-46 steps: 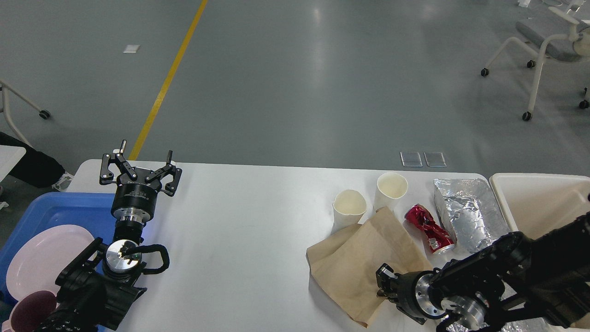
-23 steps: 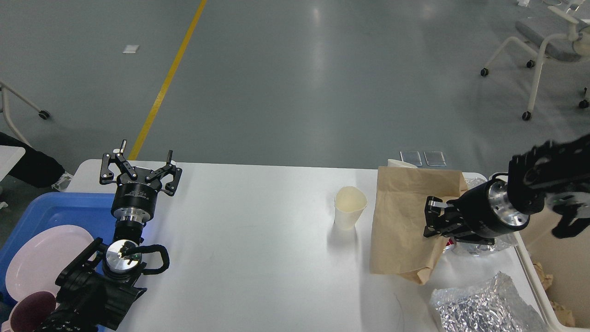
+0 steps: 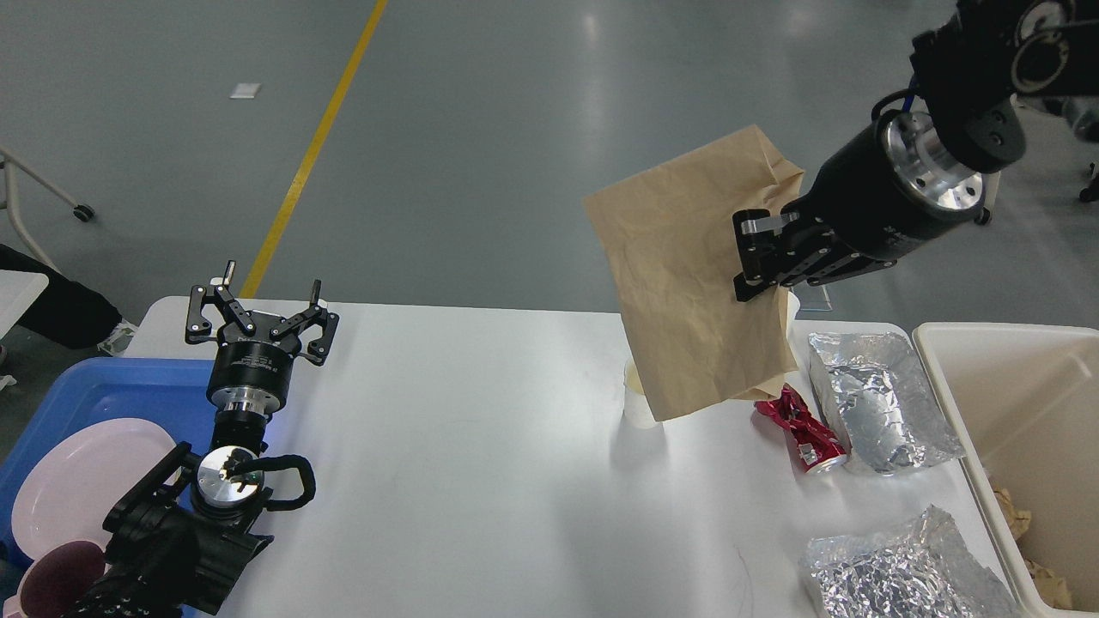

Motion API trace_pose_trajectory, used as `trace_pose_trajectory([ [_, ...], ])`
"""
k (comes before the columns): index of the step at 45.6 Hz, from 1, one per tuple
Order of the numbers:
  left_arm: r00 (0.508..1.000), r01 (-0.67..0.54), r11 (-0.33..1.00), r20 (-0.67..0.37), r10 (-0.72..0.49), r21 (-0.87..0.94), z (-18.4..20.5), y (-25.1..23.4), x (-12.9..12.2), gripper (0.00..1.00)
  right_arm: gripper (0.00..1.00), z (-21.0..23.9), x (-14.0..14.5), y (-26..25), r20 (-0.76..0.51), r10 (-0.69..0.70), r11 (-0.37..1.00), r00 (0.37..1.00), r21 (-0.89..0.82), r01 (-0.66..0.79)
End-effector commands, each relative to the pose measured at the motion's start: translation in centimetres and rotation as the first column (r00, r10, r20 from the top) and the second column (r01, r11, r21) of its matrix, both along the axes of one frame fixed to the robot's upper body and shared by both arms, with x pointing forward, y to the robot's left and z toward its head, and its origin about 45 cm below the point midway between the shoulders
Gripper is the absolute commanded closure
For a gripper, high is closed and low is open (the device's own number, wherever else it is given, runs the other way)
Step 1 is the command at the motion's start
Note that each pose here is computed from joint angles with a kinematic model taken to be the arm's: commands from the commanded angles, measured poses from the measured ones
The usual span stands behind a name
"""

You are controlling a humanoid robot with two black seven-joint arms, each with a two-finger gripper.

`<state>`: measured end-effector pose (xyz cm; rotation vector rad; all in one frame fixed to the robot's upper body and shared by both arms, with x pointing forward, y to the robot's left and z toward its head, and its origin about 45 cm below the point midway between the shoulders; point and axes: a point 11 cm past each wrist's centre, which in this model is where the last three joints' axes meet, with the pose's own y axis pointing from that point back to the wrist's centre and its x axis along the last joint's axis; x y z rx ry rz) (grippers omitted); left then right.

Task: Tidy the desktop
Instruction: 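Lift the paper bag with the right gripper into the white bin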

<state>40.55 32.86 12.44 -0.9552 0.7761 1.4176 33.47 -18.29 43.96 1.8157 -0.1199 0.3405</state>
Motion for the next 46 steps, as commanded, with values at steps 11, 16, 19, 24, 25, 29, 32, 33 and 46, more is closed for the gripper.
trace_pose_trajectory([
  [11,1.0,0.001,1.0,0.0,-0.001,0.0,0.0,0.0,0.0,0.0,1.0,3.8,-2.4,4.3,-0.014,0.147,0.989,0.989,0.031,-0.147],
  [16,1.0,0.001,1.0,0.0,-0.001,0.0,0.0,0.0,0.0,0.0,1.0,1.8,-1.1,1.4,-0.038,0.056,0.998,0.998,-0.008,-0.056],
  [19,1.0,0.001,1.0,0.0,-0.001,0.0,0.0,0.0,0.0,0.0,1.0,0.1,0.6,-1.9,-0.028,-0.048,0.998,0.998,-0.04,0.047],
  [24,1.0,0.001,1.0,0.0,-0.001,0.0,0.0,0.0,0.0,0.0,1.0,-3.1,4.0,-8.9,0.055,-0.243,0.964,0.968,-0.095,0.248],
  [25,1.0,0.001,1.0,0.0,-0.001,0.0,0.0,0.0,0.0,0.0,1.0,-3.8,4.5,-10.5,0.074,-0.283,0.952,0.956,-0.1,0.29],
  [29,1.0,0.001,1.0,0.0,-0.001,0.0,0.0,0.0,0.0,0.0,1.0,-7.0,5.8,-16.9,0.15,-0.421,0.892,0.895,-0.112,0.439],
  [32,1.0,0.001,1.0,0.0,-0.001,0.0,0.0,0.0,0.0,0.0,1.0,-9.0,5.9,-21.3,0.214,-0.5,0.841,0.839,-0.11,0.53],
  [33,1.0,0.0,1.0,0.0,0.0,0.0,0.0,0.0,0.0,0.0,1.0,-9.7,5.9,-22.6,0.234,-0.522,0.824,0.82,-0.108,0.556],
  [46,1.0,0.0,1.0,0.0,0.0,0.0,0.0,0.0,0.0,0.0,1.0,-16.5,0.4,-40.2,0.597,-0.623,0.454,0.505,-0.25,0.855],
])
